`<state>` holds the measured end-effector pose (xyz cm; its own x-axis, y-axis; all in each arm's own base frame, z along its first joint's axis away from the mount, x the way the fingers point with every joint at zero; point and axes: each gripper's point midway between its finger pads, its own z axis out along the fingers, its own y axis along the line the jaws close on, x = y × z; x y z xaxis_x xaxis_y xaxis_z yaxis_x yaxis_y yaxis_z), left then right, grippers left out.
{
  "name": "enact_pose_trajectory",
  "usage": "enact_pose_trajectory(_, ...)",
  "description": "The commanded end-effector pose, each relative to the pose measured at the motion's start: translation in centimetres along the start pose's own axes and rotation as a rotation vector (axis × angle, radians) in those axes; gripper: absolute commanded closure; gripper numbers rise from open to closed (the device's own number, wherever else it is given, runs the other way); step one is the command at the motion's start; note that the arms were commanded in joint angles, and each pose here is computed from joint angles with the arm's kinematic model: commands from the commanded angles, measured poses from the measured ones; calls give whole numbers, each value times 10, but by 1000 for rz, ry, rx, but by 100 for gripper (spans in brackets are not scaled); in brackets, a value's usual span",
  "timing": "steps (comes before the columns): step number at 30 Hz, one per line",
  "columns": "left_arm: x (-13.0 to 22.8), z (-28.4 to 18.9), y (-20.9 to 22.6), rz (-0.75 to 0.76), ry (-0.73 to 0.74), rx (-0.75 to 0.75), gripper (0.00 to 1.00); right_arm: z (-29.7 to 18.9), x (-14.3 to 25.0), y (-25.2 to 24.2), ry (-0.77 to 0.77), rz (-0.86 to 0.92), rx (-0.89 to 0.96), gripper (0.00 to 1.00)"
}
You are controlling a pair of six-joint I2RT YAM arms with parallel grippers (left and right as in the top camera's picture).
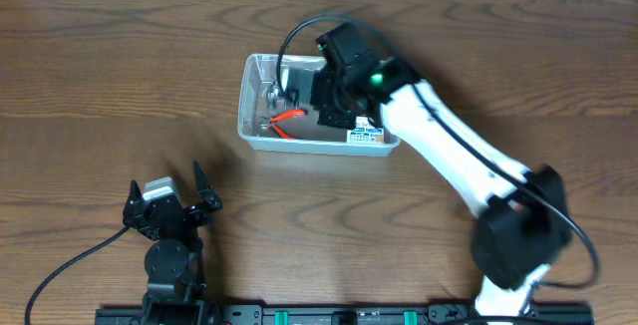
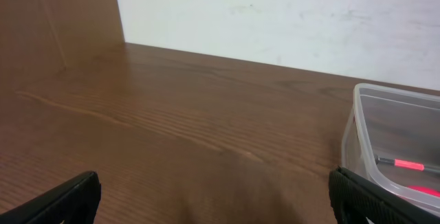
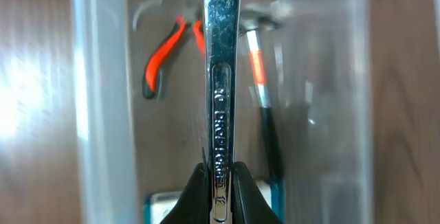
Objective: Pack container
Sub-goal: 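Place the wrench into the container and release, then grasp the yellow-and-black screwdriver with the right gripper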
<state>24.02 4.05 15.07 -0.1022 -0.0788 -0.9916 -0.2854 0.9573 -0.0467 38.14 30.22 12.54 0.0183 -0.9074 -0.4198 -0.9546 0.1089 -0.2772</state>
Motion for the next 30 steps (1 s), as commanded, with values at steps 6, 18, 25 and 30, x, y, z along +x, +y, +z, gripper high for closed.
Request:
enact_pose_trajectory(6,16,1,4,20,43,-21,2,64,12,11,2,-184,-73,99)
enact_pose_trajectory(18,16,1,4,20,43,-21,2,-14,18,-58,101,462,267,30)
enact_pose_trajectory(25,16,1,4,20,43,-21,2,-145,64,-106,-34,995,472,19)
enact_pose_trajectory(30,16,1,4,20,43,-21,2,-179,139,-114,-9,1324,498,29)
